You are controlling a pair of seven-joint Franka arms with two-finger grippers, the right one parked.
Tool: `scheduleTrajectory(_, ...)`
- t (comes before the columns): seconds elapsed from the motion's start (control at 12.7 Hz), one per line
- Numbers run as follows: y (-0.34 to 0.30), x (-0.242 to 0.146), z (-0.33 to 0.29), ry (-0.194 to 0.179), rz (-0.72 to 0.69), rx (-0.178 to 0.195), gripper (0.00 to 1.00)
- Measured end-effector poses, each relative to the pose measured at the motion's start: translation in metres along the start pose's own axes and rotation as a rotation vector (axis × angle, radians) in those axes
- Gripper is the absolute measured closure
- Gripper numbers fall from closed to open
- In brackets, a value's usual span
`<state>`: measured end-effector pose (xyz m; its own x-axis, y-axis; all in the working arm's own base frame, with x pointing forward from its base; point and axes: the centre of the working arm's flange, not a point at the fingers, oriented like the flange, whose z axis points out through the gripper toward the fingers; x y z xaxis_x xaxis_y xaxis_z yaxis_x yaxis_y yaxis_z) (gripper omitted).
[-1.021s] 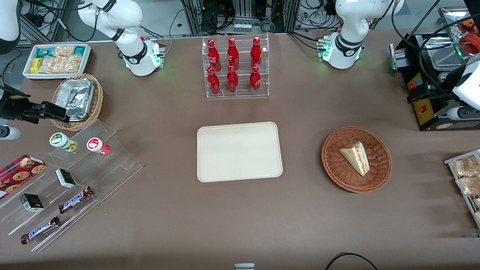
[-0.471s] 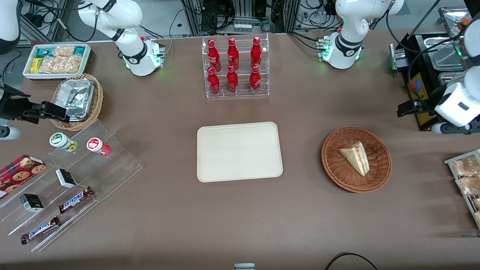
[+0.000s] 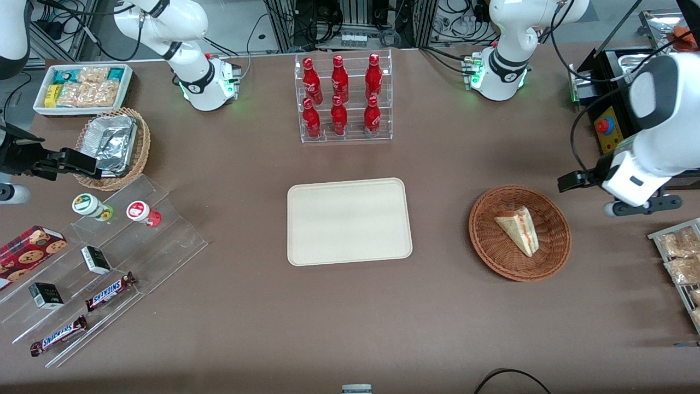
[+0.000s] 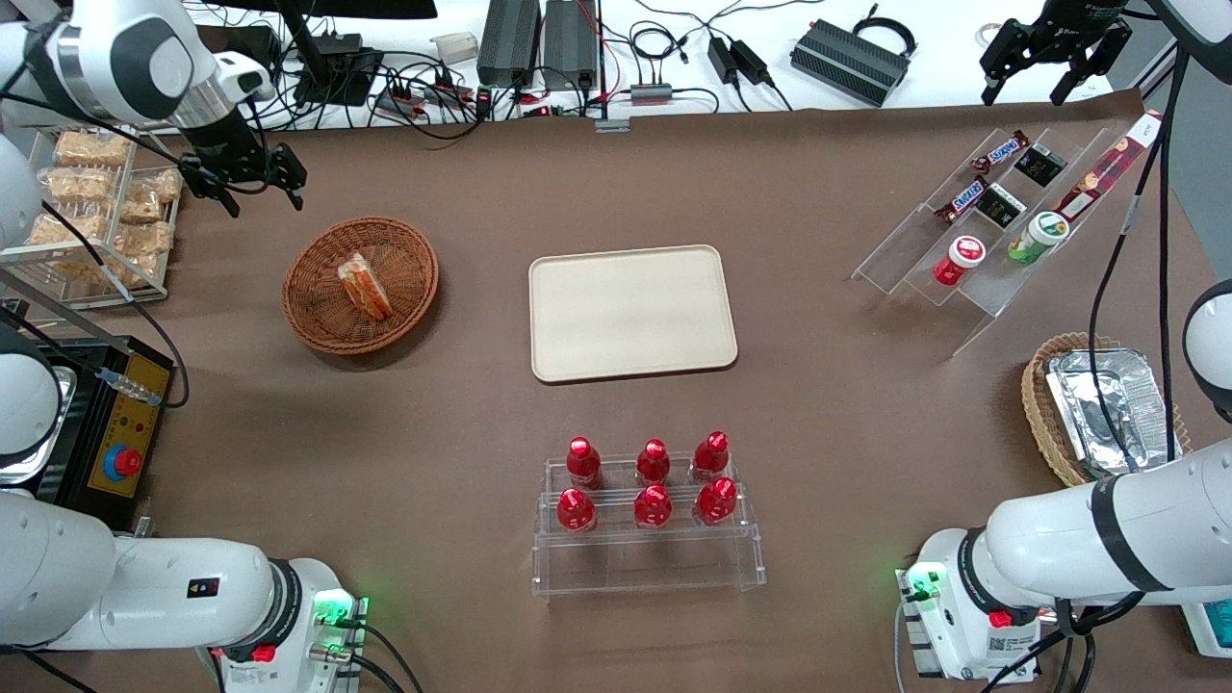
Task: Place sandwich from basket to tray
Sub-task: 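Move the left gripper toward the wicker basket holding the sandwich, then lower the open left gripper over the wrapped sandwich in the basket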
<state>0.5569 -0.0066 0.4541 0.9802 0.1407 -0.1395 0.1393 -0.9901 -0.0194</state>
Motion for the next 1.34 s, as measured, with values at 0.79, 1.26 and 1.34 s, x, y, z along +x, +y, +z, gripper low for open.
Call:
scheduleTrajectory(0.79,0.013,-0.001,0.086,0.063,-0.248,-0.043,0.0)
scheduleTrajectory(1.26,0.044,0.014,0.13,0.1,-0.377,-0.07,0.0)
scheduleTrajectory(1.34,0.047,0.014,0.135,0.1,-0.378,-0.071,0.0)
